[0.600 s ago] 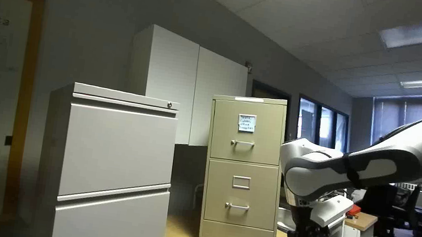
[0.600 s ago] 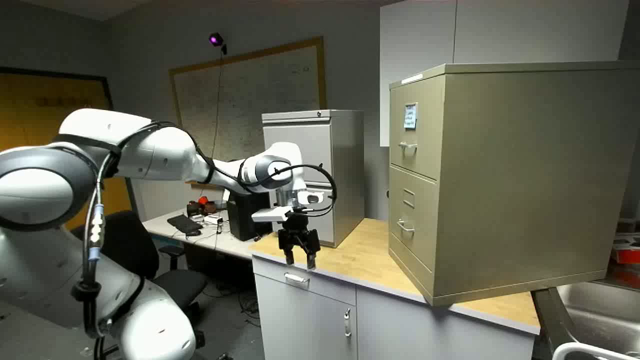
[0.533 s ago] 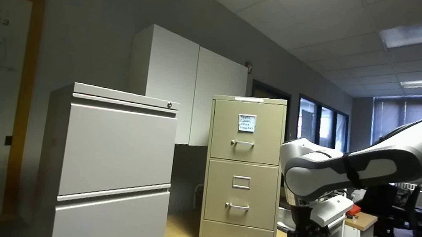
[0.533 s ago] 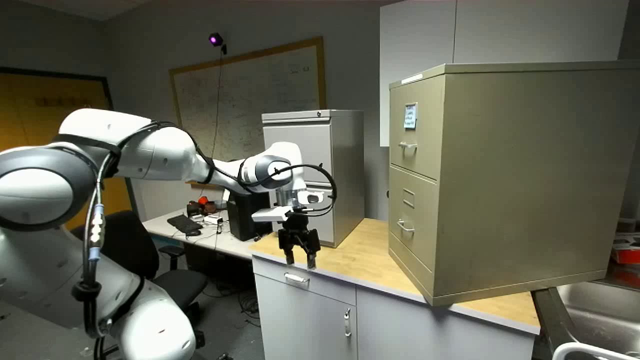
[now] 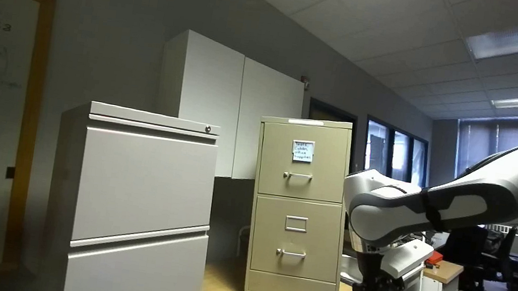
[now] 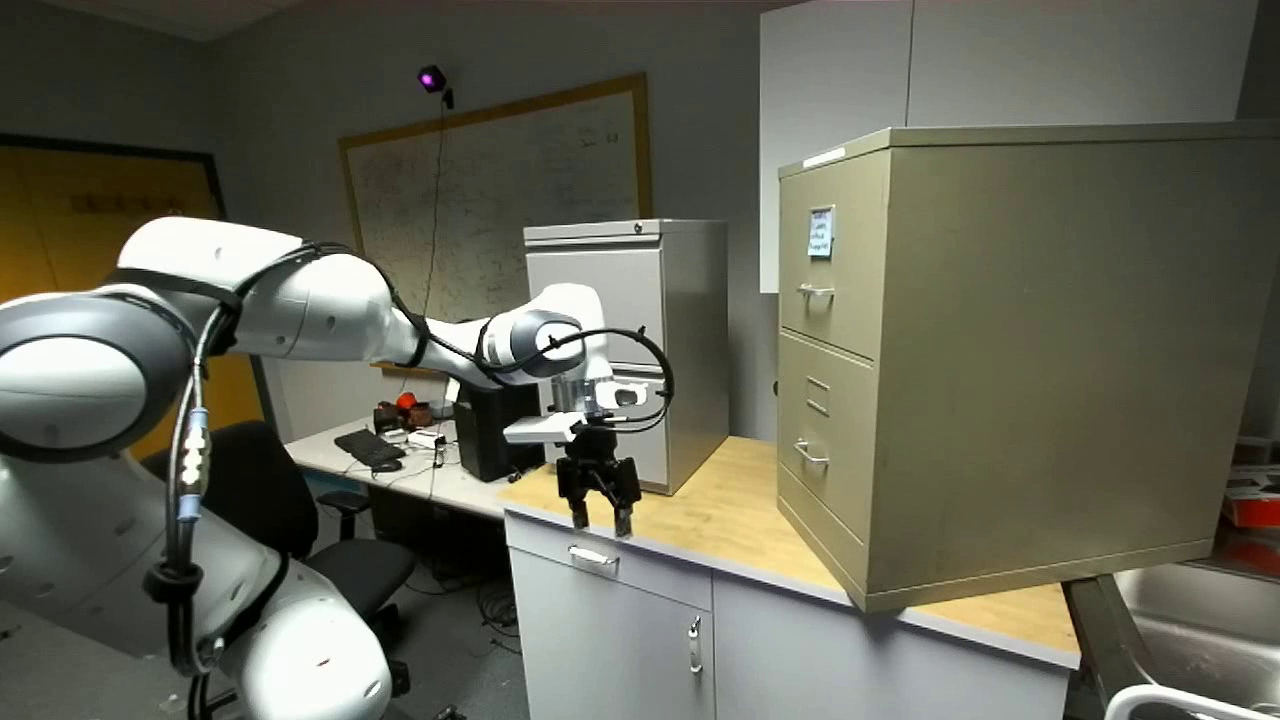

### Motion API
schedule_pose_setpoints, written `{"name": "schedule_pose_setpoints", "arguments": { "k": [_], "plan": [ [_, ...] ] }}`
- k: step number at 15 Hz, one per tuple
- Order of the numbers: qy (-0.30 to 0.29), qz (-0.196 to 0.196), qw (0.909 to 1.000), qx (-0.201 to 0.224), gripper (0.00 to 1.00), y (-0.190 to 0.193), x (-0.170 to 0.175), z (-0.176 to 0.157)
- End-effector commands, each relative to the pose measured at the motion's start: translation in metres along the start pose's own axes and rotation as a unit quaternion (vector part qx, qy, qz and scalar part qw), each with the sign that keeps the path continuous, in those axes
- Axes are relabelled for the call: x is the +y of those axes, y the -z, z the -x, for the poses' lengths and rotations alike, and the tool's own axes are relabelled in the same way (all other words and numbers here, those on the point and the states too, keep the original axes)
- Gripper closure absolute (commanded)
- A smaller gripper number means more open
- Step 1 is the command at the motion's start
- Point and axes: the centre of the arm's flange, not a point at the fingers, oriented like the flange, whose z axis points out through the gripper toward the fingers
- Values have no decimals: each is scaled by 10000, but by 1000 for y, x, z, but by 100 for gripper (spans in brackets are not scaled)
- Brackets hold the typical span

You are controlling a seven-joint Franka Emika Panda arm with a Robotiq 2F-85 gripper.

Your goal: Open the bottom drawer on the beige filing cabinet

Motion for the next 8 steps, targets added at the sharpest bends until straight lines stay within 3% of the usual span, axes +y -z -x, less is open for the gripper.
{"name": "schedule_pose_setpoints", "arguments": {
  "k": [1,5,8],
  "plan": [
    [-144,-159,9998,0,0,-5,2,-9],
    [-878,-928,9914,268,0,-17,16,-53],
    [-1501,-1510,9758,493,0,-26,34,-94]
  ]
}}
